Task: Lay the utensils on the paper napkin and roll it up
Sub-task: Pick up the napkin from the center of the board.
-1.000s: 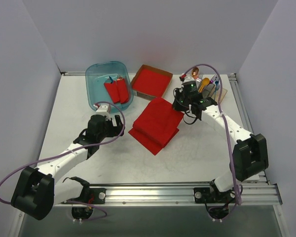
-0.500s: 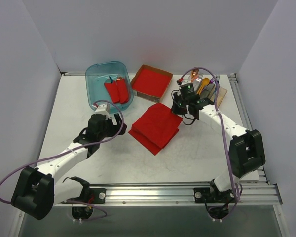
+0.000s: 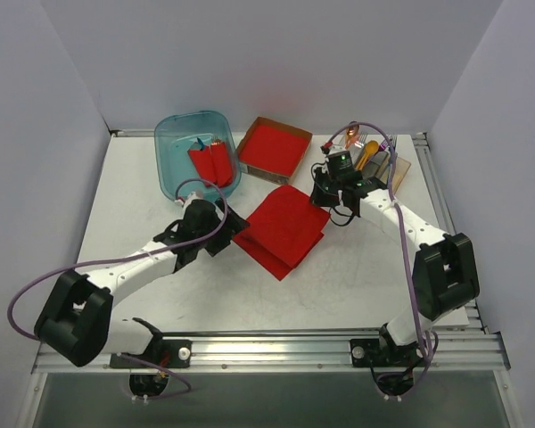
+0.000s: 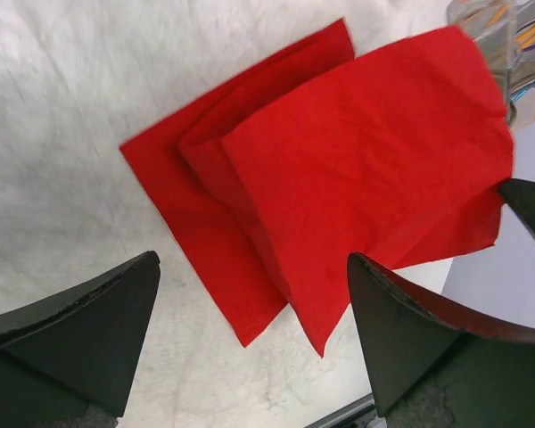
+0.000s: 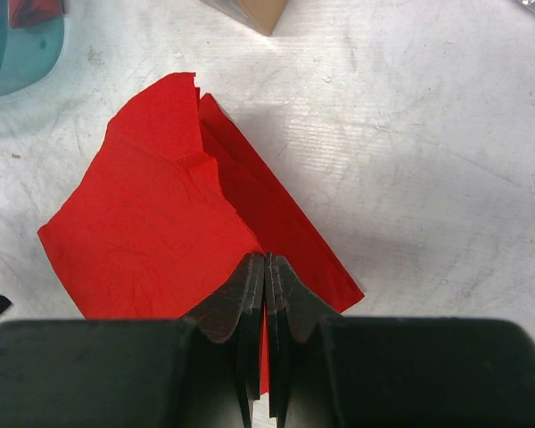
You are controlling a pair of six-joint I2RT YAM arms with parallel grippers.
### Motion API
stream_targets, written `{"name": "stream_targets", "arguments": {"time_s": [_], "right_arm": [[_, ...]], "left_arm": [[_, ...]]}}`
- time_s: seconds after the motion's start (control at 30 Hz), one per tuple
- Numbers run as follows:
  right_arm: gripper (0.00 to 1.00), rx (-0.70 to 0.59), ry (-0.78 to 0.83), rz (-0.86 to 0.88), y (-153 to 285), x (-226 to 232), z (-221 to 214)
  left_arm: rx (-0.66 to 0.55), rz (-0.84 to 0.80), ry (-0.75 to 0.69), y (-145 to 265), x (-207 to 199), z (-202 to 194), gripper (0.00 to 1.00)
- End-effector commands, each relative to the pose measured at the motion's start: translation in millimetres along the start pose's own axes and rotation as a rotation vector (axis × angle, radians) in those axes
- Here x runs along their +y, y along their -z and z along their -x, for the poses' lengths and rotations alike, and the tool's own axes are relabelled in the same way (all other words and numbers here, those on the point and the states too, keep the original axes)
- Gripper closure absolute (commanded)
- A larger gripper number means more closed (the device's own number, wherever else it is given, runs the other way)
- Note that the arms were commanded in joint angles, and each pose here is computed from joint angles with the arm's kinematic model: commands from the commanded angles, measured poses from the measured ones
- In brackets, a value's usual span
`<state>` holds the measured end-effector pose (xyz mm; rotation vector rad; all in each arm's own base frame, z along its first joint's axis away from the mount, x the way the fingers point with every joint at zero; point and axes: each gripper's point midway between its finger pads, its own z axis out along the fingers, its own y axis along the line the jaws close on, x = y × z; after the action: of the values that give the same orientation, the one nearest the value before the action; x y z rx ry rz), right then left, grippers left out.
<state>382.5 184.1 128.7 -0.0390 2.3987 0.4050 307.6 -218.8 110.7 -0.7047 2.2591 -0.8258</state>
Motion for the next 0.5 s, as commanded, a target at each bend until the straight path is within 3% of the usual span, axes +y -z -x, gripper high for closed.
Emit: {"name": "stream_targets", "arguments": {"time_s": [0.0,0.13,0.23,0.47], "right_arm": [[1.00,-0.015,-0.002,0.010,2,-1,4],[1.00,-0.016,-0.005,0.013,2,-1,4],[1.00,-0.017,-0.001,0.017,2,0,4],[1.00,-0.013,-0.001,0.029,0,1,3]], "left_arm": [[-0.013,-0.010,0.162,-3,-22,-9,0.05],[-0.042,-0.054,0.170,-10,-39,-17,0.02],[-0.022,-0.051,0.166,-21,-44,-25,0.21],[0.006,-0.010,0.180,-43,-39,-44,0.28]]}}
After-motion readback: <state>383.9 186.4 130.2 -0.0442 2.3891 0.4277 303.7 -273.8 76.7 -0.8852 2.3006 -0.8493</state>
